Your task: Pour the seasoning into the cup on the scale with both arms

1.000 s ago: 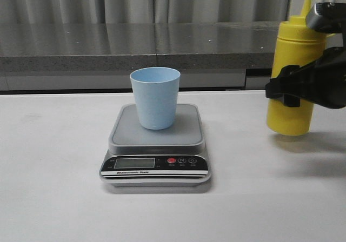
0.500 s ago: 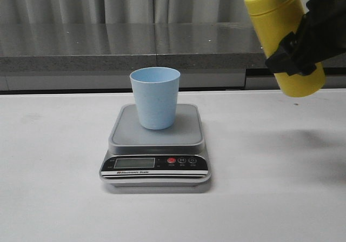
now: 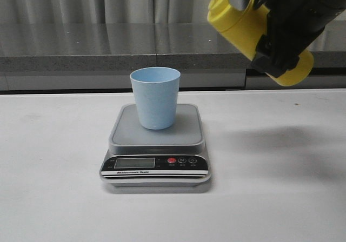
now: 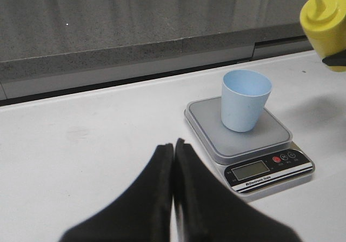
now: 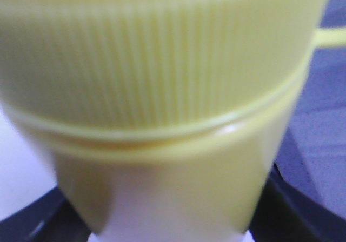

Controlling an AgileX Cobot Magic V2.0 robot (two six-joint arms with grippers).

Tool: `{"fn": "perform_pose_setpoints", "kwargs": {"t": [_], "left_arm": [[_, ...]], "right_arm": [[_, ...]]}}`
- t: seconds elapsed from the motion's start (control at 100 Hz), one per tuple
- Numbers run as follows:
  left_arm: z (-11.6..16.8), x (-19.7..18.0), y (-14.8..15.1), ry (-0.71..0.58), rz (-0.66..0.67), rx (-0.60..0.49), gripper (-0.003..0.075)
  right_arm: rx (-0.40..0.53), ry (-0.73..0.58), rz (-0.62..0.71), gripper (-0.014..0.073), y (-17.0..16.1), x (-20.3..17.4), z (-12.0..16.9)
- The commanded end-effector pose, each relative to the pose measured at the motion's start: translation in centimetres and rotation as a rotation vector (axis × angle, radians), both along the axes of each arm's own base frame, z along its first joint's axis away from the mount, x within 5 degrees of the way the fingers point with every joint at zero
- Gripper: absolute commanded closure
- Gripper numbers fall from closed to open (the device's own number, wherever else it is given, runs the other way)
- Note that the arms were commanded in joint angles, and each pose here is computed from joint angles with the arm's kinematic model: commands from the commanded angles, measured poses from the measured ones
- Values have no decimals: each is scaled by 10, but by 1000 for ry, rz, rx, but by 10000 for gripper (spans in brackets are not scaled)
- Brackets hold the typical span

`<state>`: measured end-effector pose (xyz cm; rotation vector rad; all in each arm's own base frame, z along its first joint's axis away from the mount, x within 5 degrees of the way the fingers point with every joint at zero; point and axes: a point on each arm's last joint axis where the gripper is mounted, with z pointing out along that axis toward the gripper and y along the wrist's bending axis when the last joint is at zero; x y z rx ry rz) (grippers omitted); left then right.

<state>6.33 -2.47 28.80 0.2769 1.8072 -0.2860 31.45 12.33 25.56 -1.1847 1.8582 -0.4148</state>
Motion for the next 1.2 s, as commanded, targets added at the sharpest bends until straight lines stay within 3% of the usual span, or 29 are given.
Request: {"fn": "perform_pose_setpoints", "kwargs": {"t": [0.0,0.2,0.6,0.82,1.19], "left_arm": [[15,1,0,-77,10,-50,741],[15,1,0,-77,10,-50,741],[15,1,0,-77,10,-50,741],[15,1,0,-77,10,-50,741],[15,1,0,-77,10,-50,741]], "right_arm": [[-48,-62,-4,655,6,6,18],[-207,-117,-8,655,14,15,16],[-506,-289,145,655,34,16,21],[-619,-365,173,655,34,18,27],[-639,-355,198,655,40,18,20]]}}
